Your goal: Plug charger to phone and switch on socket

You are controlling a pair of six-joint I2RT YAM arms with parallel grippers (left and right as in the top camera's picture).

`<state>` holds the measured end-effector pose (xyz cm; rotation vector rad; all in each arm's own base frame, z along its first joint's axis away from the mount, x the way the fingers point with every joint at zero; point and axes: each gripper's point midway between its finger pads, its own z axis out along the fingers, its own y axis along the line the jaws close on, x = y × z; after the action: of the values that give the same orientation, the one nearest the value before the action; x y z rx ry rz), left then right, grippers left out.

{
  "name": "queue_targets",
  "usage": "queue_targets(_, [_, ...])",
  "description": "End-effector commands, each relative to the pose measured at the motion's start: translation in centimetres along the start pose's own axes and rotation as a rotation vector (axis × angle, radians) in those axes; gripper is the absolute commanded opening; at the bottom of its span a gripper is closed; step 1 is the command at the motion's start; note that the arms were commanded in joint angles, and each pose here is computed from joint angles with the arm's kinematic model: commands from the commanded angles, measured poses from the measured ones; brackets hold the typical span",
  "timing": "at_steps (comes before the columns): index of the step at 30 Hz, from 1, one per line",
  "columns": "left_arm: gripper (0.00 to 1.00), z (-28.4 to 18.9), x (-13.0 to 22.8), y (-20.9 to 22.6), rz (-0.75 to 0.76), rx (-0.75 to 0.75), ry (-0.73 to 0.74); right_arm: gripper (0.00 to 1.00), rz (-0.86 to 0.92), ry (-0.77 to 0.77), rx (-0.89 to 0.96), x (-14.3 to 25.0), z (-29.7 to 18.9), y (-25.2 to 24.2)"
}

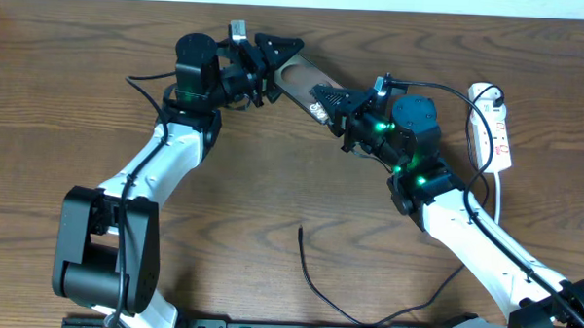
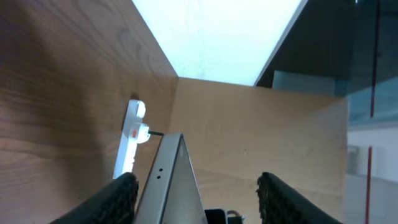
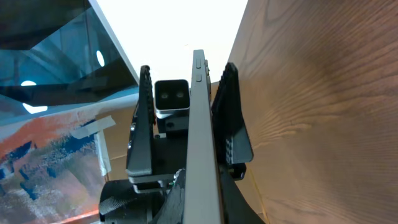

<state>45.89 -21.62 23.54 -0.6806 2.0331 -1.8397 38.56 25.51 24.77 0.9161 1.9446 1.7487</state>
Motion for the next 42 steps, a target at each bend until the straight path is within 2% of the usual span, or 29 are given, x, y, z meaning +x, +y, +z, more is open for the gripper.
queue_targets(1, [0.45,-0.2,-0.2,-1.1,0.023,0.020,0.002,0.01,-0.038,0.007,-0.041,0.4,-0.2,1.7])
queue_targets(3, [0.30,-0.2,-0.2,-1.1,0.023,0.020,0.002,0.01,-0.038,0.008,-0.040,0.5,-0.1,1.7])
queue_targets(5, [0.11,-0.2,-0.2,-1.1,0.023,0.020,0.002,0.01,-0.038,0.013,-0.040,0.6,-0.1,1.7])
queue_targets(6, [0.08,-0.2,-0.2,-1.1,0.023,0.020,0.001,0.01,-0.039,0.016,-0.039,0.6,-0.1,1.6])
queue_targets(17, [0.07,-0.2,-0.2,-1.1,0.023,0.020,0.000,0.02,-0.050,0.027,-0.039,0.8,-0.1,1.6])
queue_targets(21, [0.07,-0.2,-0.4,-1.1,0.023,0.020,-0.007,0.30,-0.054,0.027,-0.038,0.8,-0.1,1.6])
queue_targets(22, [0.07,-0.2,-0.4,-1.1,0.018,0.020,-0.010,0.39,-0.054,0.027,-0.039,0.8,-0.1,1.6])
queue_targets(23, [0.07,-0.2,-0.5,-1.1,0.001,0.020,-0.014,0.67,-0.054,0.027,-0.039,0.8,-0.1,1.6])
queue_targets(24, [0.07,-0.2,-0.6,-1.1,-0.007,0.020,-0.017,0.80,-0.057,0.028,-0.038,0.8,-0.1,1.6])
queue_targets(27, [0.08,-0.6,-1.2,-1.3,-0.010,0.027,-0.031,0.98,-0.077,0.042,-0.038,1.1,-0.2,1.6])
queue_targets(36, [0.08,-4.9,-5.9,-1.2,-0.025,0.040,-0.117,0.99,-0.215,0.126,-0.043,1.8,-0.6,1.5])
queue_targets(42, [0.07,-10.0,-9.0,-1.1,-0.026,0.058,-0.120,0.99,-0.418,0.240,-0.057,2.8,-1.4,1.1])
